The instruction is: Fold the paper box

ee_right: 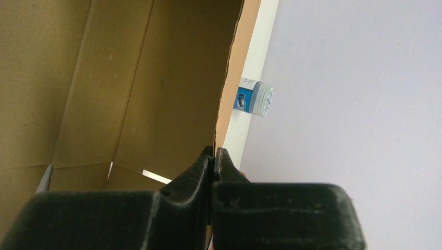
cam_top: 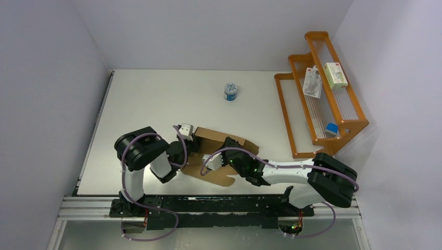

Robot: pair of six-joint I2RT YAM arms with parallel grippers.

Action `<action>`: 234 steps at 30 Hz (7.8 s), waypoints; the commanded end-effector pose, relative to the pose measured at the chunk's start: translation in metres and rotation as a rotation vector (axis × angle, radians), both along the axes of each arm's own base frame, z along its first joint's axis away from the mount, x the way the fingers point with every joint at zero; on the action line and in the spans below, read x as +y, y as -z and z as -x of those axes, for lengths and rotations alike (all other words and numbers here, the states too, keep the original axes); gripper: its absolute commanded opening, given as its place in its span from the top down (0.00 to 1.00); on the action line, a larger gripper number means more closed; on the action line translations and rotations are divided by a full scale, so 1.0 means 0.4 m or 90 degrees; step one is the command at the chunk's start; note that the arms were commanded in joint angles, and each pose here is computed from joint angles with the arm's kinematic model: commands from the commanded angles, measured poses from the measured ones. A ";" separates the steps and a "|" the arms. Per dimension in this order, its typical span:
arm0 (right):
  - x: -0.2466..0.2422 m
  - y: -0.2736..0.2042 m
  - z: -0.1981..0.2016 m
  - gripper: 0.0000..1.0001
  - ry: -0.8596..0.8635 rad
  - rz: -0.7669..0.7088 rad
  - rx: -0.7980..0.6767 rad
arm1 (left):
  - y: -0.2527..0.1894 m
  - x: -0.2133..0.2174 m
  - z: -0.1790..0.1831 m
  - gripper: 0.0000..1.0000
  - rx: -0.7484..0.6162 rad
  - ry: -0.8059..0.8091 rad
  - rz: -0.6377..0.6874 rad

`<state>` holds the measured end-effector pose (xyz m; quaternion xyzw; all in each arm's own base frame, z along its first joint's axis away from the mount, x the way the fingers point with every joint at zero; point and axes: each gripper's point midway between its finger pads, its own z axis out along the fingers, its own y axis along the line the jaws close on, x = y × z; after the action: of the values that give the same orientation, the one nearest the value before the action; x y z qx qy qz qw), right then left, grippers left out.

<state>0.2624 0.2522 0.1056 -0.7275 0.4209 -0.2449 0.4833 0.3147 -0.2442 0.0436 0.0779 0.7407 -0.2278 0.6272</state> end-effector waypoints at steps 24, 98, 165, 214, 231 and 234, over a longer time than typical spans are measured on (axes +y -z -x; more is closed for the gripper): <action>0.003 0.054 0.026 1.00 -0.007 0.023 0.077 | -0.163 0.188 -0.003 0.95 -0.123 -0.376 0.093; -0.216 -0.157 -0.028 0.43 0.504 -0.764 0.321 | -0.234 0.084 -0.040 0.18 0.195 -0.029 0.030; -0.177 -0.077 -0.114 0.32 0.549 -0.924 0.440 | -0.100 0.168 0.063 0.20 0.307 -0.081 0.039; -0.045 0.001 -0.026 0.92 0.406 -0.841 0.684 | -0.194 -0.170 0.285 0.18 0.138 0.111 -0.220; -0.032 -0.016 0.005 0.92 0.407 -0.829 0.718 | -0.138 -0.204 0.208 0.19 0.053 0.089 -0.398; -0.030 -0.020 0.005 0.92 0.404 -0.829 0.718 | -0.111 -0.217 0.219 0.20 0.058 0.105 -0.420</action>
<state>0.2570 0.2327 0.0937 -0.1725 0.8418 0.2961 0.4171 0.2262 -0.3161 0.0827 0.3130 0.8043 -0.0288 0.5043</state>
